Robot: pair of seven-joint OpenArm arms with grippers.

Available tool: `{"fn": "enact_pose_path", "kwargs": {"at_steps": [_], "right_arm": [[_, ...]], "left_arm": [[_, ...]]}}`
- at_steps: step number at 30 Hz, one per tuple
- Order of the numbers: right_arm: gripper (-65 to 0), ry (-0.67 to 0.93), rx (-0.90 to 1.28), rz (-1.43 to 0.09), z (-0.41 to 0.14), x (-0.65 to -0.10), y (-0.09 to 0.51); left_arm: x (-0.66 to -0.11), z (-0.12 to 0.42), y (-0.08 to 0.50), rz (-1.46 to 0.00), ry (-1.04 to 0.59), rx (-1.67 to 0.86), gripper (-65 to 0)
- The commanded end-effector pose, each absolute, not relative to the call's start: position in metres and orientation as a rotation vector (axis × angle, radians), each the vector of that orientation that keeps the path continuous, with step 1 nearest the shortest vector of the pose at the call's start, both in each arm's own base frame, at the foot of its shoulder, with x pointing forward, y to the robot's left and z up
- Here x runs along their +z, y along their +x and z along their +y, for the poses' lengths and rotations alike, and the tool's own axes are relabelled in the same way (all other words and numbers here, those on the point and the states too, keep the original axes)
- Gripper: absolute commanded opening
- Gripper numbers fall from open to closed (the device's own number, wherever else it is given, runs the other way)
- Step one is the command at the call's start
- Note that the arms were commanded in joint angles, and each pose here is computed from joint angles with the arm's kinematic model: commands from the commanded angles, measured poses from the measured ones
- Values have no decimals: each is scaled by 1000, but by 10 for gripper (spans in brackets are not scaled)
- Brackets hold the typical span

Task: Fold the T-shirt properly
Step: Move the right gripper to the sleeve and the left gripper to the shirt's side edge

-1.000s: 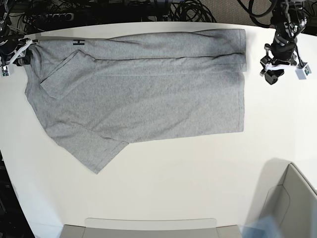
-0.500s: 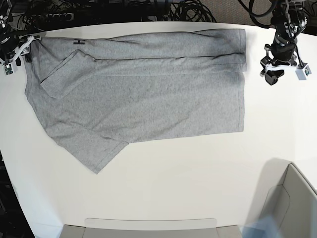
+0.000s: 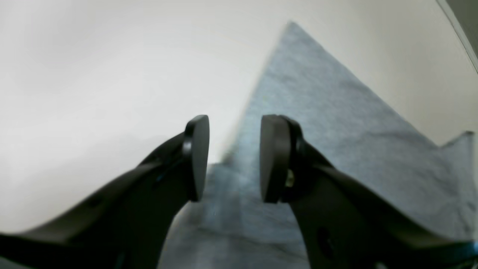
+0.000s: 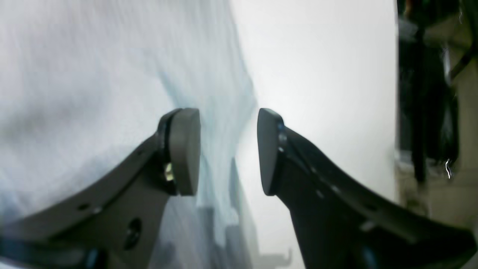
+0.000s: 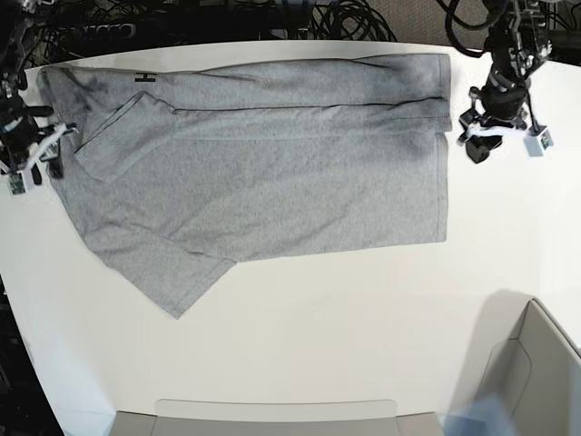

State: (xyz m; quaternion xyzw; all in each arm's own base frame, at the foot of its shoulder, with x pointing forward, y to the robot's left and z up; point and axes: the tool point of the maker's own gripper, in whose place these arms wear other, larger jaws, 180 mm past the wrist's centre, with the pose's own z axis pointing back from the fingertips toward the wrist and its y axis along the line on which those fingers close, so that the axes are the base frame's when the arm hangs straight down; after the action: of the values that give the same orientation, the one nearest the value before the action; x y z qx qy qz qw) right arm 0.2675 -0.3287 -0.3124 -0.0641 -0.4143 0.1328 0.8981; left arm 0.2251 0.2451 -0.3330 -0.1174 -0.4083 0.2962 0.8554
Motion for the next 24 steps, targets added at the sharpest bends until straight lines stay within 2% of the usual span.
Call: {"fn": "enact_pose_path", "kwargs": {"at_steps": [1, 5, 10, 14, 19, 24], "right_arm": [[-396, -133, 310, -926, -322, -294, 286], [-396, -79, 320, -997, -304, -283, 344], [-396, -57, 325, -893, -302, -314, 408], [-396, 9, 349, -894, -276, -324, 444], [-396, 64, 308, -858, -265, -347, 476], [-396, 113, 245, -813, -262, -380, 471]], "left_arm": [[-323, 238, 239, -899, -273, 591, -415], [-322, 217, 264, -913, -322, 548, -415], [-337, 201, 277, -889, -301, 484, -415], [-337, 203, 278, -895, -277, 470, -414], [-343, 205, 276, -879, -270, 475, -414], [-357, 208, 272, -842, -262, 498, -414]]}}
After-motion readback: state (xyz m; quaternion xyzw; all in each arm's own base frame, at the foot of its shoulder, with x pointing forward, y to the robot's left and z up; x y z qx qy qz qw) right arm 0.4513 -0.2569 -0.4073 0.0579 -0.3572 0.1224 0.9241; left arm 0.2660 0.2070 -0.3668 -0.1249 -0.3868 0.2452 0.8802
